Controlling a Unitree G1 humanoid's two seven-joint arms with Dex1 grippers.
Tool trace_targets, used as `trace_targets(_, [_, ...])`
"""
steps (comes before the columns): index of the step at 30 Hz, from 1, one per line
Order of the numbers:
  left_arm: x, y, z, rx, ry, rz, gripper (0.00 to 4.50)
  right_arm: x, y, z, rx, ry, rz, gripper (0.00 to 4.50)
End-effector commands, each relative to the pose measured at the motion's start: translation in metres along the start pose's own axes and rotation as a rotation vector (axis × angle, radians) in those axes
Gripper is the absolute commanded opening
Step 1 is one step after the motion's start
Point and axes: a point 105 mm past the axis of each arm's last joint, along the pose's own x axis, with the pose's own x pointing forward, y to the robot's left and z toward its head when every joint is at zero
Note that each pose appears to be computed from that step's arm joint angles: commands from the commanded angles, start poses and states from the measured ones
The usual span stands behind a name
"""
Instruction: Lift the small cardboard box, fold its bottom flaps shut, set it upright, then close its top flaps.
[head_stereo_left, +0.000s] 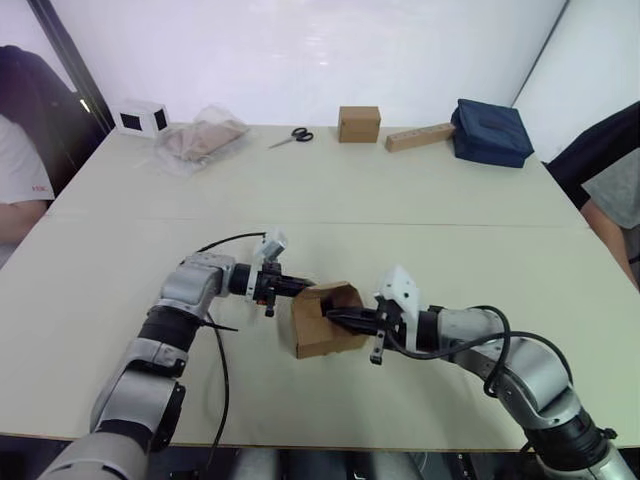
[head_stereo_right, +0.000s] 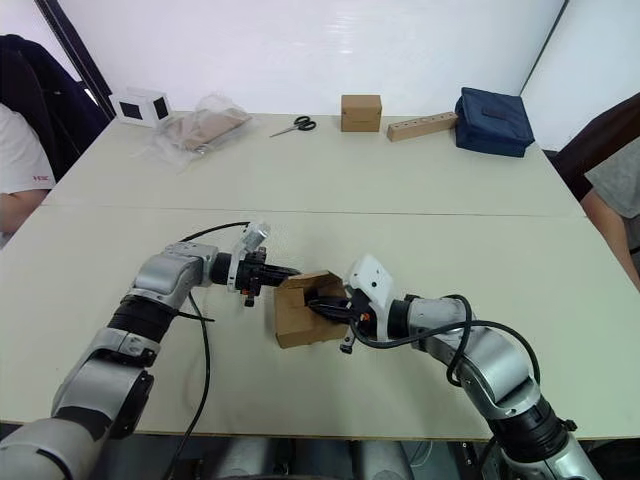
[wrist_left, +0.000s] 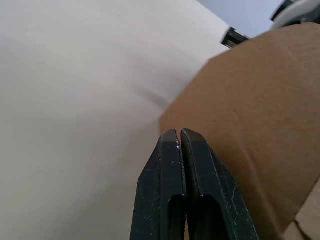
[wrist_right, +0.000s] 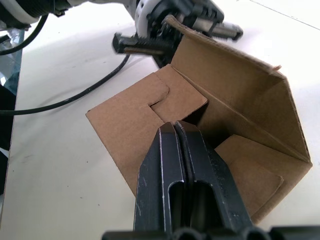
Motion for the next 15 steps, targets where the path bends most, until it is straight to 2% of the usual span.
trace_targets(1, [-0.036, -0.013, 0.053, 0.081, -0.153, 0.008, 0.08, 0.000, -0.001, 0.000, -0.010, -0.004, -0.009, 0.00])
trace_targets(3, [-0.049, -0.030, 0.065, 0.084, -0.188, -0.032, 0.08, -0.001, -0.002, 0.004, -0.016, -0.015, -0.013, 0.00])
trace_targets(7, [-0.053, -0.064, 0.064, 0.056, -0.181, -0.141, 0.08, -0.003, -0.003, 0.008, -0.021, -0.027, -0.017, 0.00])
trace_targets(10, [-0.047, -0.081, 0.042, 0.054, -0.106, -0.188, 0.08, -0.004, -0.003, 0.010, -0.022, -0.031, -0.017, 0.00])
trace_targets(15, [-0.031, -0.084, 0.006, 0.042, -0.012, -0.184, 0.08, -0.004, -0.002, 0.007, -0.020, -0.019, -0.012, 0.00])
